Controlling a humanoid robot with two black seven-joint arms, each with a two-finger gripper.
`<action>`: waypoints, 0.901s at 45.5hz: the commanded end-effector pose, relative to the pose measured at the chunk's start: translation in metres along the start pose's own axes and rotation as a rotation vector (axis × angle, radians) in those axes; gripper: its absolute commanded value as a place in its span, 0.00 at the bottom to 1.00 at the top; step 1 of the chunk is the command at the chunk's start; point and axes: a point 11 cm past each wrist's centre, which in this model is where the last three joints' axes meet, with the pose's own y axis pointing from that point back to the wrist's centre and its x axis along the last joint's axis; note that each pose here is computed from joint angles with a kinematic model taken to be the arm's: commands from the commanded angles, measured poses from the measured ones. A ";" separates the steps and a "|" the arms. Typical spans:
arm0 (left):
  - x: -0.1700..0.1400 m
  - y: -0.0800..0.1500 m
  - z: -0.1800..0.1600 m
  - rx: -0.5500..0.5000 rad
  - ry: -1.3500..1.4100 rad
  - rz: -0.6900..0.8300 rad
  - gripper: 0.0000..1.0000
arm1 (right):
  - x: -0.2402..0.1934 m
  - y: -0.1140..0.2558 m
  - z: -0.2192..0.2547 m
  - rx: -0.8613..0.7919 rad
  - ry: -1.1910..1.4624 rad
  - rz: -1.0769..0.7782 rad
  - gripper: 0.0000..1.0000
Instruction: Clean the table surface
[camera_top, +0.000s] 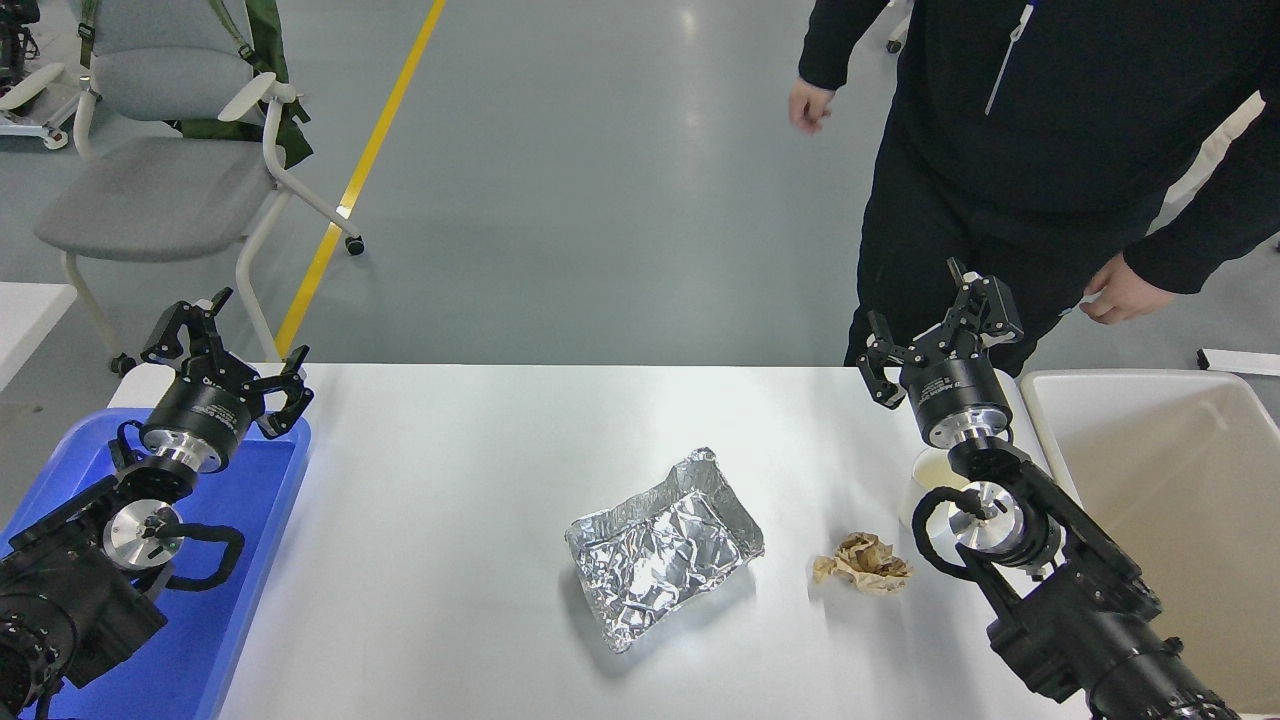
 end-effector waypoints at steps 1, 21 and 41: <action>0.000 0.000 0.000 -0.001 0.001 0.000 1.00 | -0.001 -0.001 0.000 0.001 0.001 0.000 1.00; 0.000 0.000 0.000 0.000 0.000 0.000 1.00 | -0.001 -0.002 -0.001 0.003 0.003 0.005 1.00; 0.000 0.000 0.001 0.000 -0.002 0.000 1.00 | -0.005 -0.014 -0.018 0.032 0.031 0.001 1.00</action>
